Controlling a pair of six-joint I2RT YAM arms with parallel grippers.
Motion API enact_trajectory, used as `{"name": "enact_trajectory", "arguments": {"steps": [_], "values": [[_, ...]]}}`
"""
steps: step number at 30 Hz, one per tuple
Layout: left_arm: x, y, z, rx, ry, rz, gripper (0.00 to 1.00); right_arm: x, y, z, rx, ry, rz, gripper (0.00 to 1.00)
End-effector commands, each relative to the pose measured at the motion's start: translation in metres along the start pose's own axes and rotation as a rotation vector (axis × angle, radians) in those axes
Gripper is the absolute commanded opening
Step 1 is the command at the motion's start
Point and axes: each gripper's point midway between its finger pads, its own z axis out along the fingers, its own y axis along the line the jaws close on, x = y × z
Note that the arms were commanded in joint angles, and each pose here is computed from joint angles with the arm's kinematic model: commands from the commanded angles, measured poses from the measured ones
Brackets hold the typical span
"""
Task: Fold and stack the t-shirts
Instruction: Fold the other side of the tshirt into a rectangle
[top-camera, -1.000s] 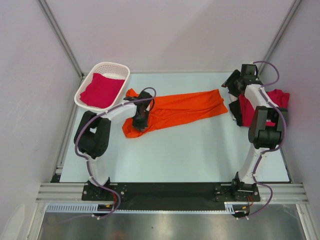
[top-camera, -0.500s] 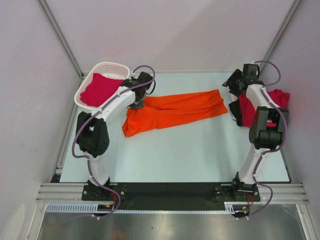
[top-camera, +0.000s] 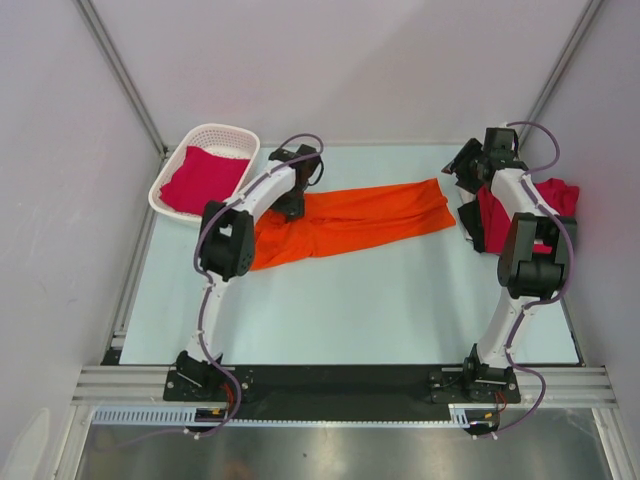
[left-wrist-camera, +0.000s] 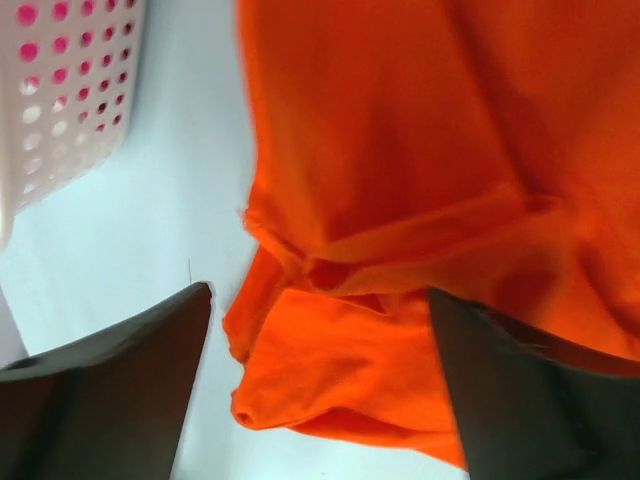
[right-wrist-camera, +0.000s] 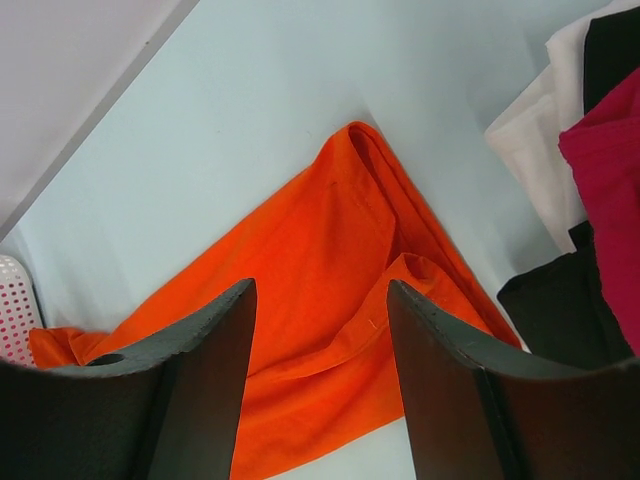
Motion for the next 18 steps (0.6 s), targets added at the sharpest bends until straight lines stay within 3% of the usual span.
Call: {"name": "enact_trajectory", "arguments": {"steps": [1,6,8,9,11,12,13,18], "values": [[0.002,0.051,-0.029,-0.037,0.009,-0.184,1.0,-0.016,0.005,-0.021,-0.009,-0.043,-0.035,0.61],[0.004,0.067,-0.05,-0.008,-0.049,-0.232,1.0,-0.004,-0.014,-0.027,0.012,-0.004,-0.026,0.61],[0.006,0.071,-0.058,0.014,-0.064,-0.228,1.0,0.004,-0.014,-0.031,-0.013,0.029,-0.023,0.53],[0.002,0.069,-0.06,0.033,-0.081,-0.228,0.88,0.013,-0.017,-0.031,-0.017,0.058,-0.023,0.49],[0.008,0.063,-0.059,0.078,-0.077,-0.192,0.6,0.025,-0.012,-0.036,-0.066,0.1,-0.035,0.11],[0.005,0.06,-0.061,0.102,-0.093,-0.193,0.16,0.034,-0.015,-0.036,-0.067,0.124,-0.029,0.0],[0.005,0.055,-0.06,0.127,-0.093,-0.181,0.0,0.042,-0.007,-0.038,-0.113,0.151,-0.037,0.0],[0.016,0.02,-0.049,0.262,-0.033,-0.098,0.0,0.085,0.003,-0.028,-0.18,0.318,-0.077,0.0]]}}
